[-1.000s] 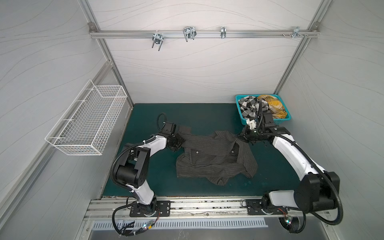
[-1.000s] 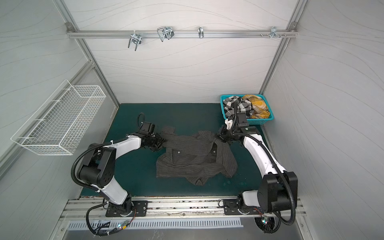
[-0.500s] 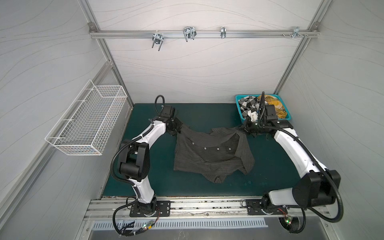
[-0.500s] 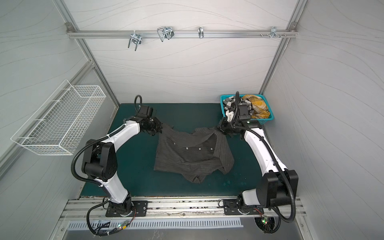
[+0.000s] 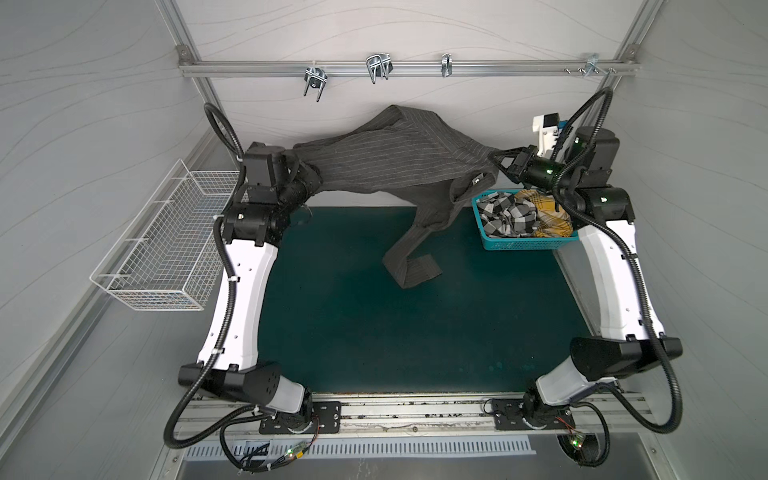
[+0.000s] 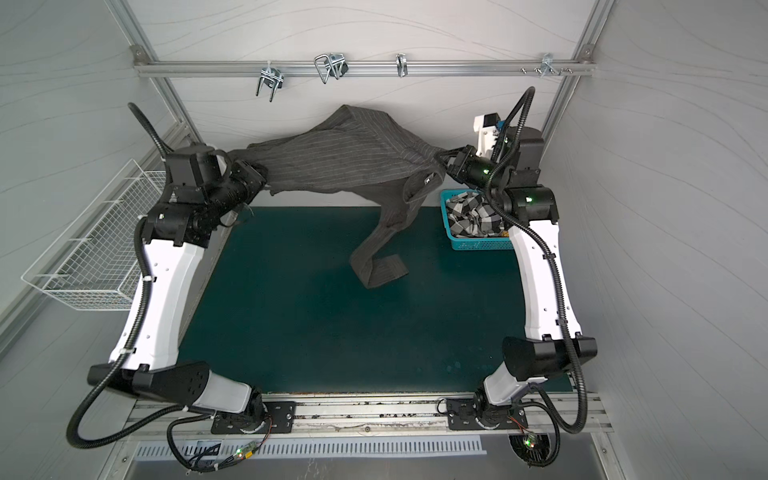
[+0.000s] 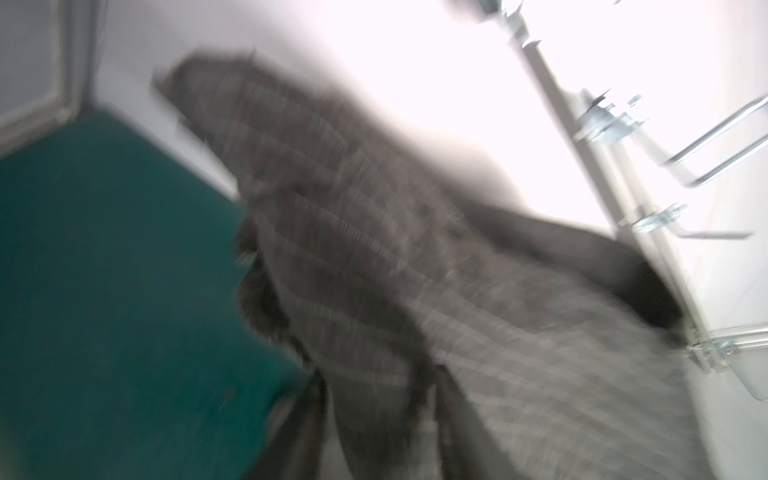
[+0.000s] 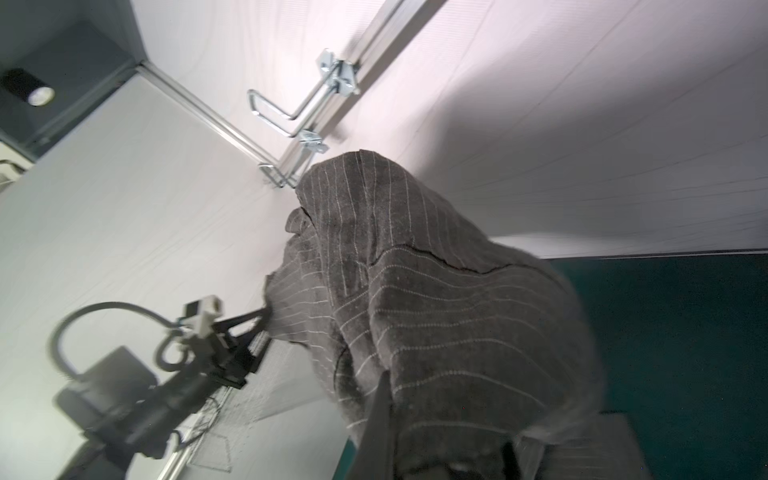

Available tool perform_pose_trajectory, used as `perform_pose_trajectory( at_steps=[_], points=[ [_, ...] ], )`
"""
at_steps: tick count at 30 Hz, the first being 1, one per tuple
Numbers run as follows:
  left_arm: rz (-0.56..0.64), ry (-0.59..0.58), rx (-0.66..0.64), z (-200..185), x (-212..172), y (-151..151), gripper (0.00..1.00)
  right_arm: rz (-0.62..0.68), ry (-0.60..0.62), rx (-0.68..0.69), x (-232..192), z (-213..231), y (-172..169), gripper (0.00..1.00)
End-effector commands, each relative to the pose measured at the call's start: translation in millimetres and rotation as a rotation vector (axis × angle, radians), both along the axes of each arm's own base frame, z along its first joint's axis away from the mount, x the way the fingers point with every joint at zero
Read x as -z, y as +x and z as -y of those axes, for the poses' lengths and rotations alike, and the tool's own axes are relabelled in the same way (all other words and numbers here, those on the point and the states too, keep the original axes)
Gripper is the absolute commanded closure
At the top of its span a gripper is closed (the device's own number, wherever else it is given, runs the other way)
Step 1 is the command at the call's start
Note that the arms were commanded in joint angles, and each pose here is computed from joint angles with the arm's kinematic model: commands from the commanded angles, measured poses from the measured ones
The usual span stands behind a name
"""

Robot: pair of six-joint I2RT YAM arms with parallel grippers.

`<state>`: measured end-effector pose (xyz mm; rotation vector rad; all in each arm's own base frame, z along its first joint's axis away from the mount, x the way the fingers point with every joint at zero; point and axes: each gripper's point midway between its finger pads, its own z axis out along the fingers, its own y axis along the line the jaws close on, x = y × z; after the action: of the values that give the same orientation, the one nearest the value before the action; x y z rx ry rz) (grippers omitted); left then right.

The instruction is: Fold and stack the long sleeve shirts

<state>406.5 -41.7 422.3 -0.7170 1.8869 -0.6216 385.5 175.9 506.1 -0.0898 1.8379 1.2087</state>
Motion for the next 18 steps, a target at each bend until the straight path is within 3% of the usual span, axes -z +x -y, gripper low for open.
perform_pose_trajectory(
  at_steps=[1,5,8,12,18],
  points=[
    [-0.306,-0.062,0.028,10.1,133.7,-27.8,0.22,-0.194,-0.042,-0.083,80.9,-20.4,-23.3,1.0],
    [-0.521,-0.126,0.05,16.2,235.7,-97.7,0.22,-0.516,-0.185,-0.003,229.6,-0.2,-67.4,1.0],
    [-0.634,-0.175,0.067,21.7,285.8,-138.5,0.21,-0.729,-0.267,0.064,314.7,24.8,-101.2,1.0],
    [-0.689,-0.178,0.066,20.6,316.5,-162.5,0.16,-0.828,-0.295,0.063,350.3,33.7,-119.1,1.0],
    [-0.723,-0.277,0.121,41.5,340.4,-145.9,0.12,-0.776,-0.295,0.064,327.0,28.7,-95.6,1.0]
  ],
)
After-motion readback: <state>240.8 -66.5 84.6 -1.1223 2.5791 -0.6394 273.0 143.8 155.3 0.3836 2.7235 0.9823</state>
